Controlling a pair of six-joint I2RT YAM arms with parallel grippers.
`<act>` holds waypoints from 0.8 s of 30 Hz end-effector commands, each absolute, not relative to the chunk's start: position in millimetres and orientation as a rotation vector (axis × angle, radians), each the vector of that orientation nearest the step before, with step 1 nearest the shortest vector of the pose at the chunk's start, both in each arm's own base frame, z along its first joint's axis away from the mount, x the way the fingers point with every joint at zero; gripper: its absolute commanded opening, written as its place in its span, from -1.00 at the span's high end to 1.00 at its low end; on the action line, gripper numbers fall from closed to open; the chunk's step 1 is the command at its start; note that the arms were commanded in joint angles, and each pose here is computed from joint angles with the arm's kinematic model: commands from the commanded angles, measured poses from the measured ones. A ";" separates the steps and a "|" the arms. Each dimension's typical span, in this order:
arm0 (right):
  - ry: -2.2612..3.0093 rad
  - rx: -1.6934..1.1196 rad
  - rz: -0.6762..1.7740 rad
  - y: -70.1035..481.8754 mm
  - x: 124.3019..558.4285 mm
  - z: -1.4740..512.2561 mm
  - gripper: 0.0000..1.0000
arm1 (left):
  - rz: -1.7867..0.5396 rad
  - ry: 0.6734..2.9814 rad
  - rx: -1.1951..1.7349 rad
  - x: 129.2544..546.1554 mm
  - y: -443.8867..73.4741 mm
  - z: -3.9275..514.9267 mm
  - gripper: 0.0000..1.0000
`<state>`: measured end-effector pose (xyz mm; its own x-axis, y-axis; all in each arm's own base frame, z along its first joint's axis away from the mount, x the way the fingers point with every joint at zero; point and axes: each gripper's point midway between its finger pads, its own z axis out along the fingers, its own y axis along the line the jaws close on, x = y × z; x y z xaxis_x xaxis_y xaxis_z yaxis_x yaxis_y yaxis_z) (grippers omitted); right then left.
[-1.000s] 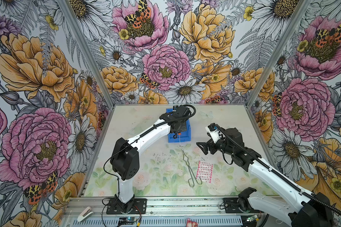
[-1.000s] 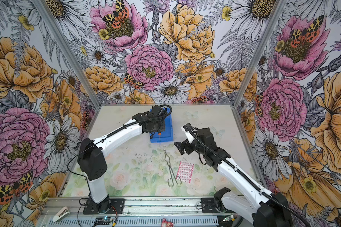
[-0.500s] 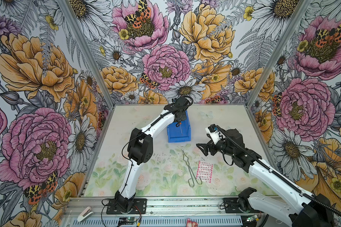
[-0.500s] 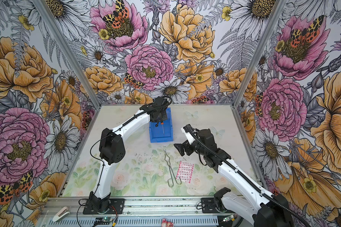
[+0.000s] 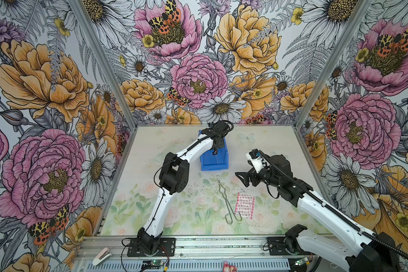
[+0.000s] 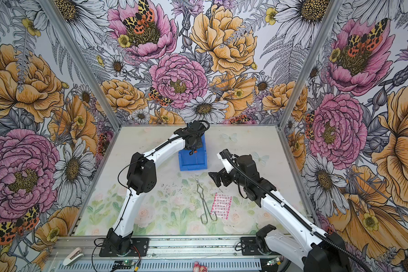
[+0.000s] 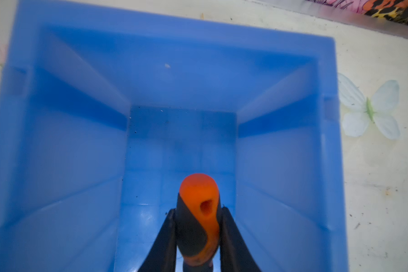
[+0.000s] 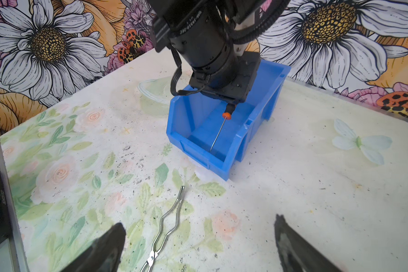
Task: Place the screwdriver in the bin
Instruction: 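Lift the screwdriver with the left gripper and carry it over the blue bin, then lower the screwdriver into the bin and open the left gripper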
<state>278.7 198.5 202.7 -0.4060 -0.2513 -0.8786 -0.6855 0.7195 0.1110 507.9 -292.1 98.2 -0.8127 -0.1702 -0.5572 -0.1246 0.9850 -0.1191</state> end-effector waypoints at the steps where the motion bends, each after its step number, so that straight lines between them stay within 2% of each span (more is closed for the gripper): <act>1: 1.963 -0.705 0.553 194.3 283.2 207.0 -0.99 | -0.094 2.495 -0.234 517.0 -291.2 102.9 1.00; 15: 1.952 -0.706 0.549 193.2 281.8 209.4 -0.99 | -0.054 2.563 -0.260 516.7 -287.8 57.3 0.87; 24: 1.922 -0.730 0.551 195.3 281.0 216.7 -0.99 | -0.052 2.566 -0.265 518.0 -289.5 51.3 0.63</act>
